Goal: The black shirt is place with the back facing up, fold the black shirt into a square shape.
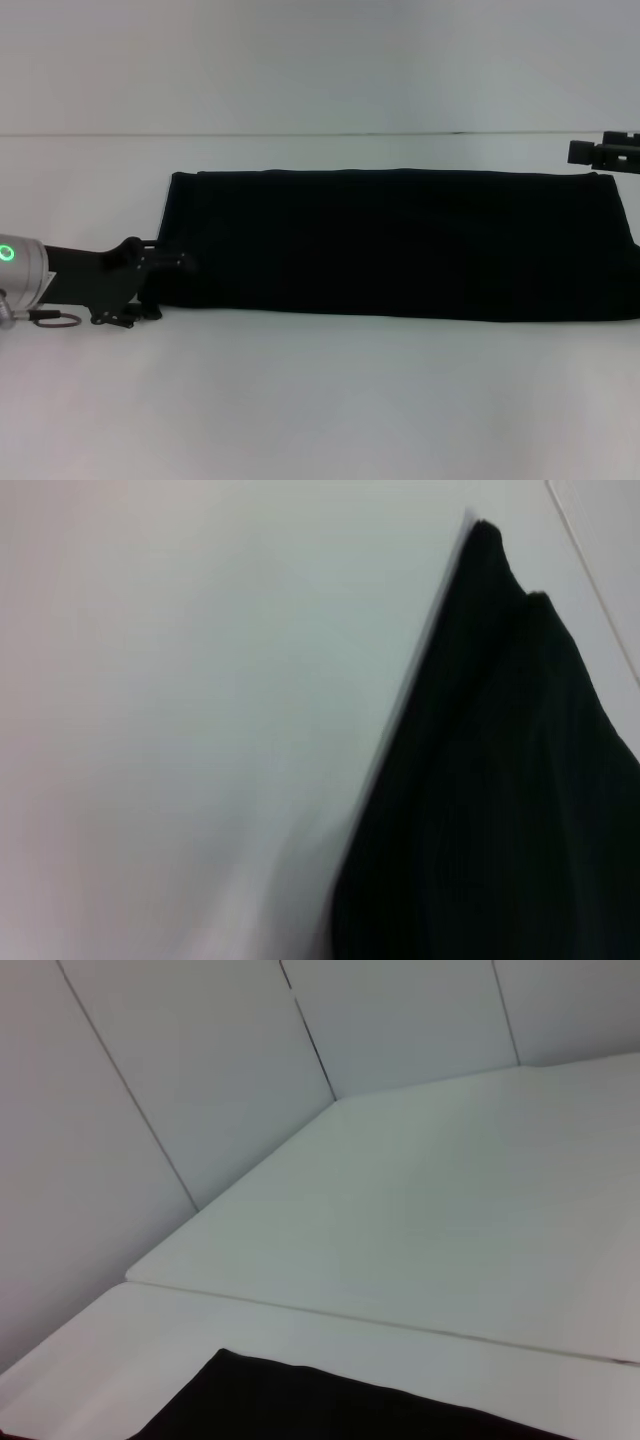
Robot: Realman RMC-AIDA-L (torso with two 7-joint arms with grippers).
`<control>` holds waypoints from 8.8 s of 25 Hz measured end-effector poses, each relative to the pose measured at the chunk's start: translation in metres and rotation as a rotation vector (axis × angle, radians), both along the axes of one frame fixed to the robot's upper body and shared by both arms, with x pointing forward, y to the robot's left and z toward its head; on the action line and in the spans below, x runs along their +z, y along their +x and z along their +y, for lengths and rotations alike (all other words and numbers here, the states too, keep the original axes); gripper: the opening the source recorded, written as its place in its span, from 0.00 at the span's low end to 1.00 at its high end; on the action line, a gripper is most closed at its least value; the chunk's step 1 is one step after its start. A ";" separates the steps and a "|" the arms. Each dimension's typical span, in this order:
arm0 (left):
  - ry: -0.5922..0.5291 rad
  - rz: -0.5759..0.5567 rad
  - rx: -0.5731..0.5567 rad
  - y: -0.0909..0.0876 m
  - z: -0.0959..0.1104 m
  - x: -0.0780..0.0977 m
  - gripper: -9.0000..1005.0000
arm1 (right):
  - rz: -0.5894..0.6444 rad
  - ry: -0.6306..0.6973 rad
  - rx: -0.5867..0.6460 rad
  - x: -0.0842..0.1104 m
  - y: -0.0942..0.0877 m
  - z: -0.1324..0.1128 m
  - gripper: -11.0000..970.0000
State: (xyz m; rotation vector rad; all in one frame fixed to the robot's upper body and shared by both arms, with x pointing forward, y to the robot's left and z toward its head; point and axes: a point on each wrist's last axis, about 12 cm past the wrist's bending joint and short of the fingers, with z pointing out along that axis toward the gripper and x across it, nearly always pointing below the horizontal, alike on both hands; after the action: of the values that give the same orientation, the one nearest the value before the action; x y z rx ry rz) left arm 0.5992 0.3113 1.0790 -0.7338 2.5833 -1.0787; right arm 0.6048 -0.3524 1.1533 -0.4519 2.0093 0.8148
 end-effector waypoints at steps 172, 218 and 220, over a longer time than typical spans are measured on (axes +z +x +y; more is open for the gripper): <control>0.291 -0.652 -0.383 0.061 -0.117 0.021 0.04 | 0.149 0.136 -0.027 -0.011 -0.027 -0.018 0.93; 0.358 -1.153 -0.931 0.001 -0.083 0.044 0.87 | -0.096 -0.255 0.349 -0.017 0.006 0.081 0.92; 0.370 -1.142 -0.936 0.002 -0.082 0.043 0.87 | -0.095 -0.258 0.352 -0.018 0.006 0.082 0.92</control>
State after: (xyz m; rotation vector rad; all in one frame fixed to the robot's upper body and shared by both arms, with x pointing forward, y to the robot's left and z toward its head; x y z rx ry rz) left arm 0.6007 0.2292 1.1222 1.0109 1.8596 -0.7524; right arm 0.6109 -0.2699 1.1354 -0.9953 1.9805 0.7270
